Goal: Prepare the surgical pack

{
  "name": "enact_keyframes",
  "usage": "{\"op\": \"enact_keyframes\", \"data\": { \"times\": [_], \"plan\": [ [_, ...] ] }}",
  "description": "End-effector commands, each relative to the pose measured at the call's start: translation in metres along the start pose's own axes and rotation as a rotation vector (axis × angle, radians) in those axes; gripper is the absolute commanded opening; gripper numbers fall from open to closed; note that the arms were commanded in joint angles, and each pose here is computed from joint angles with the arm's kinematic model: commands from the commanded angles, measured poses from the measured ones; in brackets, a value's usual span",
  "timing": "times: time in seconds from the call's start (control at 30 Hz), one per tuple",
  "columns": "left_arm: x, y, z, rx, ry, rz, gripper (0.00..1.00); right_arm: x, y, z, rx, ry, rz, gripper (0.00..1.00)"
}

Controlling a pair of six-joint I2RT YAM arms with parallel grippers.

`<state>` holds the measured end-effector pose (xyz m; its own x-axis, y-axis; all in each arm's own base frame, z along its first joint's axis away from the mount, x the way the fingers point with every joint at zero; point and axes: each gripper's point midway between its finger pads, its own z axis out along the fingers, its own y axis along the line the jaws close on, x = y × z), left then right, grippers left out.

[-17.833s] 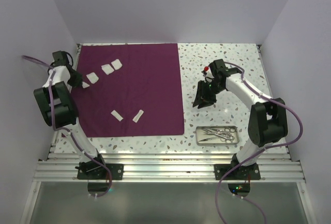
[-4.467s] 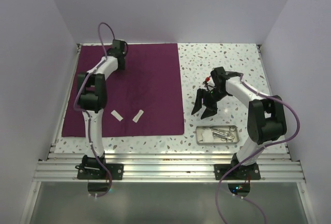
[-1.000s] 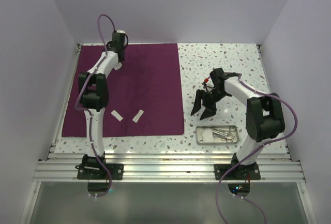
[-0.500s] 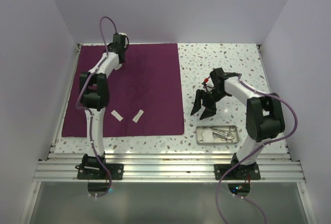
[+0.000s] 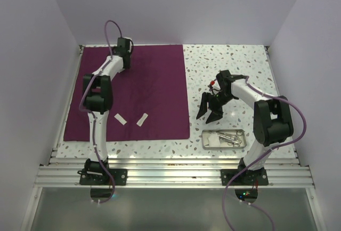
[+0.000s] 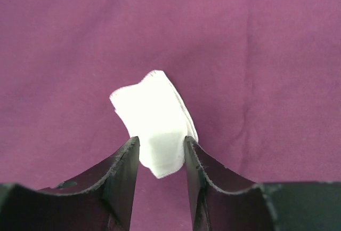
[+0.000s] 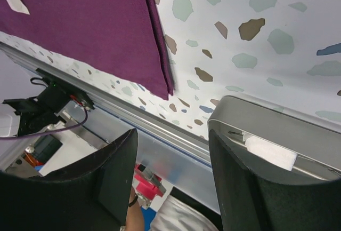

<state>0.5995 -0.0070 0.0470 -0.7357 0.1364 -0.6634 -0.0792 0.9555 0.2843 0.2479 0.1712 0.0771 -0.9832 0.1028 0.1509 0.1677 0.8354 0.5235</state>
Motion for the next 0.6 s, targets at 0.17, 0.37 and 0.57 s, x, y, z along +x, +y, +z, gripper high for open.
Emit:
{"op": "enact_keyframes", "data": {
  "times": [0.17,0.37,0.57],
  "plan": [
    [-0.026,-0.015,-0.023,0.052,-0.072,-0.048,0.48,0.001,0.006,0.002,-0.039,0.018,-0.015,0.60],
    [-0.030,-0.025,-0.025,0.064,-0.094,-0.057,0.50,0.002,0.005,0.002,-0.035,0.021,-0.010,0.60],
    [-0.026,-0.023,-0.015,0.023,-0.069,-0.051,0.50,0.002,0.005,0.003,-0.036,0.024,-0.010,0.60]
  ]
}}
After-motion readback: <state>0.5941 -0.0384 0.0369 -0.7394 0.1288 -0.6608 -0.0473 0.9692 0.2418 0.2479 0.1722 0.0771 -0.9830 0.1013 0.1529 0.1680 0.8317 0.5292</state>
